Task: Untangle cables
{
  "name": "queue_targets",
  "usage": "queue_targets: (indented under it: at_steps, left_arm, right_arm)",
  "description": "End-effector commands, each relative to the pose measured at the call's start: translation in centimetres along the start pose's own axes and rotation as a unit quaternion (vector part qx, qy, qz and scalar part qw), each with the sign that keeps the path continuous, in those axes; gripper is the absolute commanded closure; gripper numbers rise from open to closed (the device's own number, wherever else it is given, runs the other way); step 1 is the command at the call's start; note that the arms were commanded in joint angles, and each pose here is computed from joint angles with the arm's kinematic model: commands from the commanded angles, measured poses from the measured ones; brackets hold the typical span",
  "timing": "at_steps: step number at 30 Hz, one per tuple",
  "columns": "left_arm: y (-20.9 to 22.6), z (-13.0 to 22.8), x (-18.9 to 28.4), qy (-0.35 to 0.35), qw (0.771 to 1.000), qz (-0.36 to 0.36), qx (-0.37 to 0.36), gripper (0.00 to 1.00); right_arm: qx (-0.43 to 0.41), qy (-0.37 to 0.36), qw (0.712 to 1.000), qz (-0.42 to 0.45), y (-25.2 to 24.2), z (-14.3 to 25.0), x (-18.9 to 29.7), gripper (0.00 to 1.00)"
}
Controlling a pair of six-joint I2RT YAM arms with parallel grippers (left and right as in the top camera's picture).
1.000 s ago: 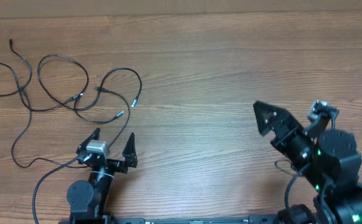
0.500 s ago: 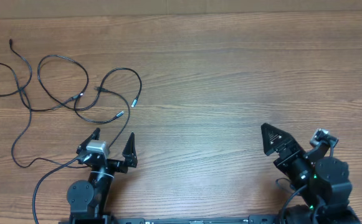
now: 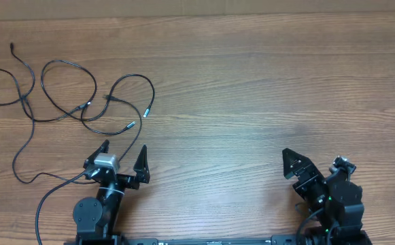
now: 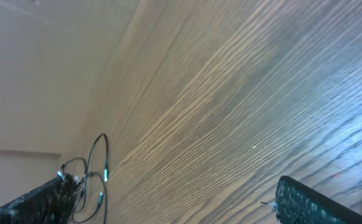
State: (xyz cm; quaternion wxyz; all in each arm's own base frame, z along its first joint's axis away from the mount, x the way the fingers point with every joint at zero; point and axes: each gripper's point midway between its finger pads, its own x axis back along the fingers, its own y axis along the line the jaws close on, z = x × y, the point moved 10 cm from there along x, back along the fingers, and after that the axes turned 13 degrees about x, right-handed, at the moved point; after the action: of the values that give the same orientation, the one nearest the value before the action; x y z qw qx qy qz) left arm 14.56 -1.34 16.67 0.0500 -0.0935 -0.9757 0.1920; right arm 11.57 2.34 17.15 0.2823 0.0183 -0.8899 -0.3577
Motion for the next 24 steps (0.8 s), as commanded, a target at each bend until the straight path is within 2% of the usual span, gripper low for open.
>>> queue_targets:
  at_steps: [1, 8, 24]
  left_arm:
    - [-0.1, 0.0, 0.0, -0.001, 1.0, 0.009, 0.004, 0.0]
    - [-0.1, 0.0, 0.0, -0.001, 1.0, 0.009, 0.004, 0.0]
    - [-0.1, 0.0, 0.0, -0.001, 1.0, 0.009, 0.004, 0.0]
  right_arm:
    - [-0.005, -0.01, 1.0, 0.008, -1.0, 0.5, -0.5, 0.0]
    - [-0.02, -0.008, 0.999, 0.037, -2.8, 1.4, -1.5, 0.0]
    - [-0.018, -0.023, 0.999, 0.026, -2.6, 1.2, -1.2, 0.0]
